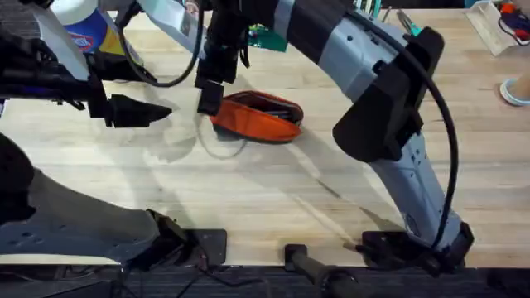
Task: Unzip the bag, pick up the pens from the table one at a time and place them inside, then zip the bag closed.
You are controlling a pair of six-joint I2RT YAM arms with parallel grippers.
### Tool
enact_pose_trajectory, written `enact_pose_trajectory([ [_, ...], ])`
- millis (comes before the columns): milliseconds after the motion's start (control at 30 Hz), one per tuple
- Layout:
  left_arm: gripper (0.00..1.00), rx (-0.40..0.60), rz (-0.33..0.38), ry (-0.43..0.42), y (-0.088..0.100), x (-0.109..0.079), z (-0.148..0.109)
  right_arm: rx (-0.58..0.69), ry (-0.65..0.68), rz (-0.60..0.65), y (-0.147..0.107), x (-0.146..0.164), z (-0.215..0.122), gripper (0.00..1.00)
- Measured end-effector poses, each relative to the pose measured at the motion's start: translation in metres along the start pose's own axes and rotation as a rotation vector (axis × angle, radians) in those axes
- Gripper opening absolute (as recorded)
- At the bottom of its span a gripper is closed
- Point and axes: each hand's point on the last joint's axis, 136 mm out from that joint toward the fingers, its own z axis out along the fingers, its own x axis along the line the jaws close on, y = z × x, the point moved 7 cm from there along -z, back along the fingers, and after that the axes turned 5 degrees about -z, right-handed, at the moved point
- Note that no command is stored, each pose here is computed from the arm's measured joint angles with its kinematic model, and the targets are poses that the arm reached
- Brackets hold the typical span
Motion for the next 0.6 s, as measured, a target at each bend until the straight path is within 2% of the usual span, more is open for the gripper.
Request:
enact_pose_trajectory([
  [267,0.995,0.0,0.0,0.0,0.0,0.0,0.0,-0.005,-0.009,0.073,-0.0033,-0.0055,-0.002,0.998],
  [600,0.995,0.0,0.0,0.0,0.0001,0.0,-0.0001,-0.002,-0.006,0.103,-0.0042,-0.0056,-0.0022,0.995],
])
